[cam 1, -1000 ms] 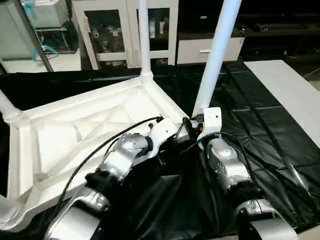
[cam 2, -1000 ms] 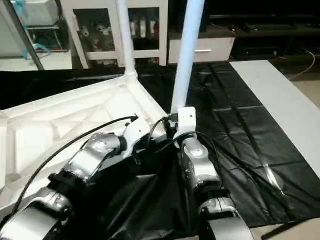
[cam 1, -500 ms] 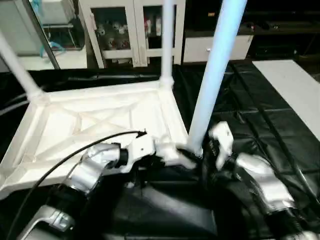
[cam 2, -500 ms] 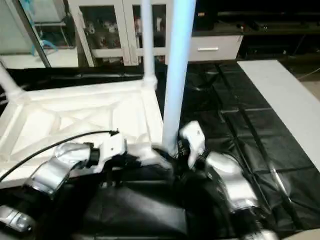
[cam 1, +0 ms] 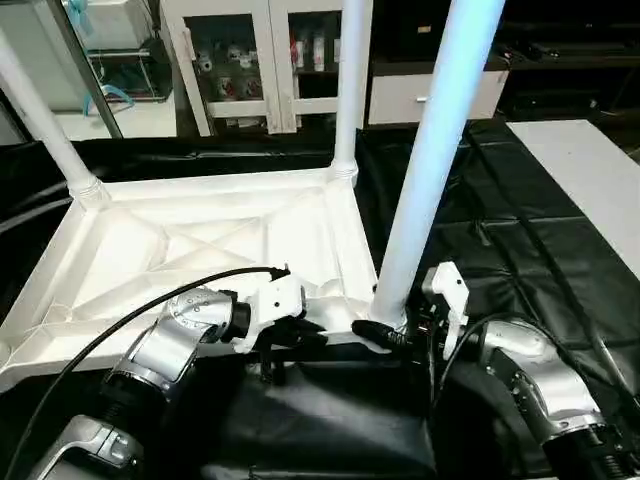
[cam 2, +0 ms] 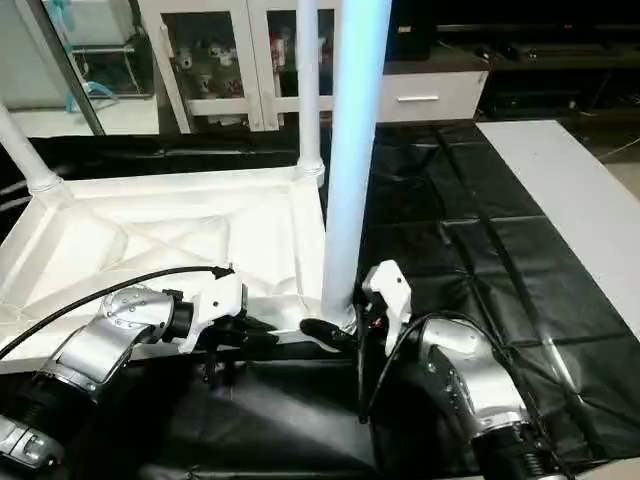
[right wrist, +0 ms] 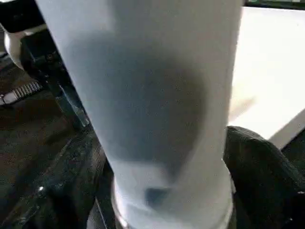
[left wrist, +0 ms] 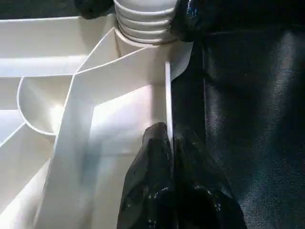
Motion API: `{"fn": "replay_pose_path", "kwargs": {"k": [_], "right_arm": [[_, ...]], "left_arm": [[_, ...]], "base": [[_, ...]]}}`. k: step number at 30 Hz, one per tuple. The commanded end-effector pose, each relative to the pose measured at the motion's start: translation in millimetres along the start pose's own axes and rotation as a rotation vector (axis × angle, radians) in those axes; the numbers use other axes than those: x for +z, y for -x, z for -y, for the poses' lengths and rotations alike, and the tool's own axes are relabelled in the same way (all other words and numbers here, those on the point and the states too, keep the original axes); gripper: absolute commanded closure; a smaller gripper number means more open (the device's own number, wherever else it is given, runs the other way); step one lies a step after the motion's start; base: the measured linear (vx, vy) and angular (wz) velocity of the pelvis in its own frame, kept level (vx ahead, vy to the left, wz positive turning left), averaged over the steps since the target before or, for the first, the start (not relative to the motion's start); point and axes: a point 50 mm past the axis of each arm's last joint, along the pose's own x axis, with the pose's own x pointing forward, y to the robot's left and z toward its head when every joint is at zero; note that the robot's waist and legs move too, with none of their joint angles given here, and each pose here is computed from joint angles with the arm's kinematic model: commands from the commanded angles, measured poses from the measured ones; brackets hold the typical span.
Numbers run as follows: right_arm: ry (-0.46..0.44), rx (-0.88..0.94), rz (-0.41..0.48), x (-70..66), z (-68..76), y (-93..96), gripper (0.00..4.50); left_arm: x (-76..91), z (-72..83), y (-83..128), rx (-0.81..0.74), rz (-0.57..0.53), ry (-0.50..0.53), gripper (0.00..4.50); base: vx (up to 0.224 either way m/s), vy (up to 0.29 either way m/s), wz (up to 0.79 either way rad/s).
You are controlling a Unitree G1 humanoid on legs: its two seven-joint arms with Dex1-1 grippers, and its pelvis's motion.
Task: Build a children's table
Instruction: Rotate leg to tighten
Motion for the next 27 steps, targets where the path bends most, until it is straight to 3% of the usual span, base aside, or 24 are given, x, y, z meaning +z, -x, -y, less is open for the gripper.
{"fn": "replay_pose_path", "kwargs": {"k": [1, 11, 20, 21, 22, 25, 27], "right_arm": [[0.005, 0.009, 0.016, 7.1, 1.7, -2.0, 0.95], [0.002, 0.028, -0.044, -1.9, -0.1, -1.5, 1.74], [0.000, 0.033, -0.075, -7.4, -1.0, -1.4, 1.80], [0.003, 0.000, -0.082, -9.1, 1.2, -2.5, 1.80], [0.009, -0.143, -0.089, -12.4, 11.4, -7.8, 1.80], [0.003, -0.237, -0.089, -14.0, 17.6, -11.5, 1.81], [-0.041, -0.399, -0.074, -15.1, 26.4, -20.5, 1.81]], "left_arm": [[4.1, 6.8, -6.6, -0.066, 0.035, -0.010, 4.50], [2.0, 7.7, -6.2, -0.075, 0.016, -0.008, 4.50], [-0.9, 9.3, -5.9, -0.073, 0.008, 0.001, 4.50], [-1.5, 8.5, -6.6, -0.061, 0.007, 0.010, 4.50], [-2.3, 1.6, -11.3, 0.013, -0.002, 0.033, 4.50], [-2.3, -4.5, -15.0, 0.075, -0.012, 0.055, 4.50], [3.2, -16.4, -24.7, 0.177, 0.001, 0.104, 4.50]], "base": [[0.000, 0.000, 0.00], [0.000, 0.000, 0.00], [0.000, 0.000, 0.00], [0.000, 0.000, 0.00], [0.000, 0.000, 0.00], [0.000, 0.000, 0.00], [0.000, 0.000, 0.00]]}}
